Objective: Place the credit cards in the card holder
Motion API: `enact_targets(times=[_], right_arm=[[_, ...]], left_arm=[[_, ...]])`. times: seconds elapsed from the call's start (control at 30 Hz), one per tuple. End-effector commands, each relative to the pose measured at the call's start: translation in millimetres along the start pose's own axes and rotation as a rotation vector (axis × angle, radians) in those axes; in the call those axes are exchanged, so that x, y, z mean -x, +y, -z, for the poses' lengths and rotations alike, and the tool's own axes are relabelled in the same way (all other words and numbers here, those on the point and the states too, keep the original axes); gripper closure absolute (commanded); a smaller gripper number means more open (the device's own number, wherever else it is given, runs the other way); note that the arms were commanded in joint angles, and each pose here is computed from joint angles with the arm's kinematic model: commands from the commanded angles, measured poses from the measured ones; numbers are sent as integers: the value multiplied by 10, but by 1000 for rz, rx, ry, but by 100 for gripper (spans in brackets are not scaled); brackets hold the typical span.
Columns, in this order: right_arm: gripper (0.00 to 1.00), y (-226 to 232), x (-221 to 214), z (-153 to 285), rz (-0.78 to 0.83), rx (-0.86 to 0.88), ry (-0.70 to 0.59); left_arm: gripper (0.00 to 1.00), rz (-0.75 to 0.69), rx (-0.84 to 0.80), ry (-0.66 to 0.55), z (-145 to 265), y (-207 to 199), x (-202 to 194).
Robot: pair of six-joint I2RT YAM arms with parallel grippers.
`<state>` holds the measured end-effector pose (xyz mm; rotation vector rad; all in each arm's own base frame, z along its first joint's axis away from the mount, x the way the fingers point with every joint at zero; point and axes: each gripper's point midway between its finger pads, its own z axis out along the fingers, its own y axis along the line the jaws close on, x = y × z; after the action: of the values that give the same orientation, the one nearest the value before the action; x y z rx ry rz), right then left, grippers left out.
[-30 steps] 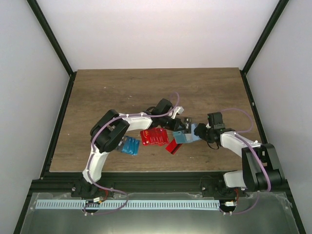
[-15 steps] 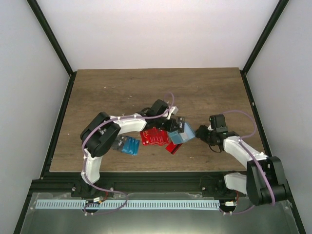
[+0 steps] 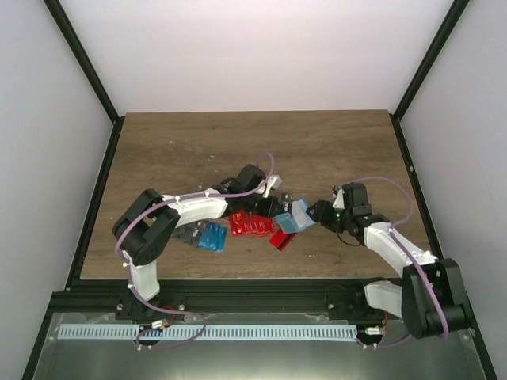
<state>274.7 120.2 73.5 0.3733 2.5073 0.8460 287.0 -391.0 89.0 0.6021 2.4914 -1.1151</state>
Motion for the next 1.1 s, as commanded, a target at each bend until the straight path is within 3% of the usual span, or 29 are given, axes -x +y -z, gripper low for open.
enact_targets(times=[0.0,0.37,0.67,0.83,1.07], right_arm=[[43,192,93,-52,47,78,6],[43,307,10,-175,64,156,62],[43,299,263,211,125,27,-95],[43,510,139,202,162,151,-39],[43,500,8,-26,168,188,39]], left_arm=[[96,13,69,51,26,202,-279],[96,13,123,58,33,346,-385],[96,3,130,64,9,379,-389],[96,-15,125,65,-37,370,-350],[96,-22,138,72,-49,400,-348]])
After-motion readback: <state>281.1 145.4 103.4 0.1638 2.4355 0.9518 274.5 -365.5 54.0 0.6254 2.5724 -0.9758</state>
